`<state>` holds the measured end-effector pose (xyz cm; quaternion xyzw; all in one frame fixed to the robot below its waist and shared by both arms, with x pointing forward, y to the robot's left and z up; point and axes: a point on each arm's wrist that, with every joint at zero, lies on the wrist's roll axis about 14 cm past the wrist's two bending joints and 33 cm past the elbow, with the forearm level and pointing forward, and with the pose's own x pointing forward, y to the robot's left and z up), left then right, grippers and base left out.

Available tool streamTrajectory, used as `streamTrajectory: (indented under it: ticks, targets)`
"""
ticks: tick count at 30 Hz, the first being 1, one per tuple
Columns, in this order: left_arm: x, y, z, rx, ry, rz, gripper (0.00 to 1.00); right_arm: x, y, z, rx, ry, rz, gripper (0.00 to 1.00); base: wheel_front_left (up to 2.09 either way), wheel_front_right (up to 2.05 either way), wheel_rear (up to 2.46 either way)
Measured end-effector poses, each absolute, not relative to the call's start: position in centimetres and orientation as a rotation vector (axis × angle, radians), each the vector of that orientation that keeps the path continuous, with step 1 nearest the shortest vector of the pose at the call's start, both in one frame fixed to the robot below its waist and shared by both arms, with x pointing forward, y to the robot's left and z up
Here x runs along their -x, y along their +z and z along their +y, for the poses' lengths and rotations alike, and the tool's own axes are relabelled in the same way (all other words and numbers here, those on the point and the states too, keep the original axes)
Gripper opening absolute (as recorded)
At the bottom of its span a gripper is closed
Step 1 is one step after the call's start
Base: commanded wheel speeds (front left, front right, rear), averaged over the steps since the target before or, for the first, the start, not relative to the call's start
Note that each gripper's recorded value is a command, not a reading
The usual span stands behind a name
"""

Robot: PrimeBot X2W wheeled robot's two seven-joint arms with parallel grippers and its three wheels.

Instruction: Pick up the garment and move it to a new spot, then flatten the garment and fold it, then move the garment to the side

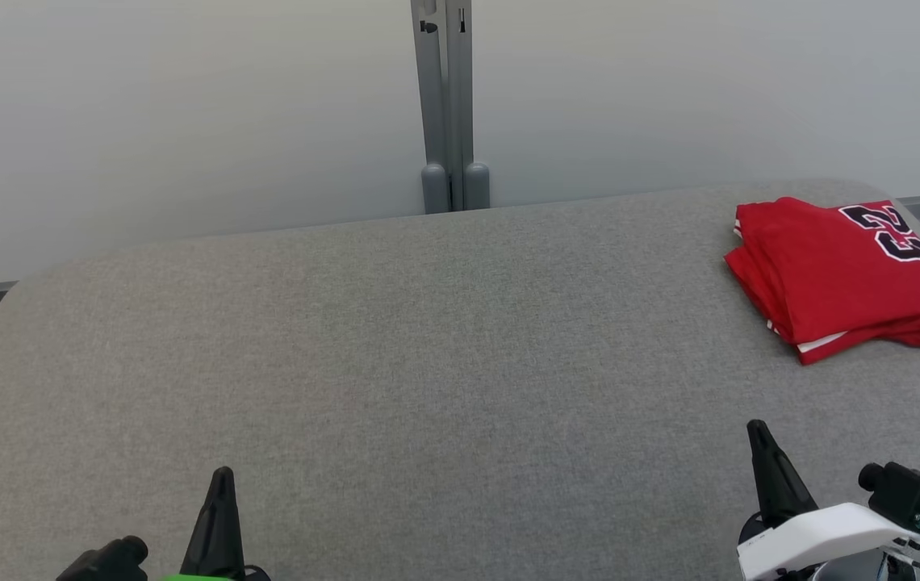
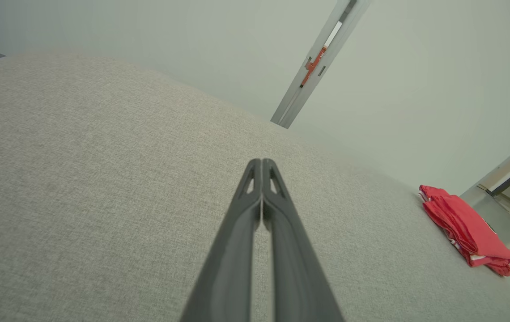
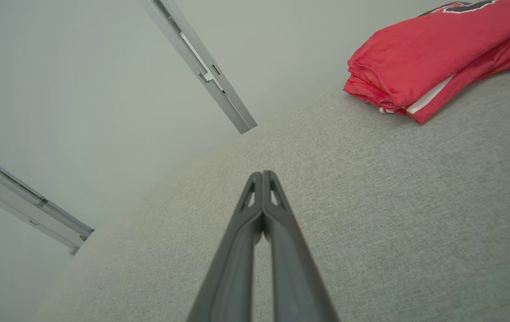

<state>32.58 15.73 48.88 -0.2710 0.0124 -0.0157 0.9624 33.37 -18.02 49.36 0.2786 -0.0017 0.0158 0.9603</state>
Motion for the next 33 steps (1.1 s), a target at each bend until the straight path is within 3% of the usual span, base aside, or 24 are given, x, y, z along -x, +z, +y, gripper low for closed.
streamTrajectory:
  ticks: [33]
  targets:
    - [-35.1, 49.0, 17.7, 0.981, 0.02, 0.056, 0.0, -35.6, 49.8, -19.4, -0.988, -0.022, 0.012, 0.0, 0.0, 0.0, 0.0]
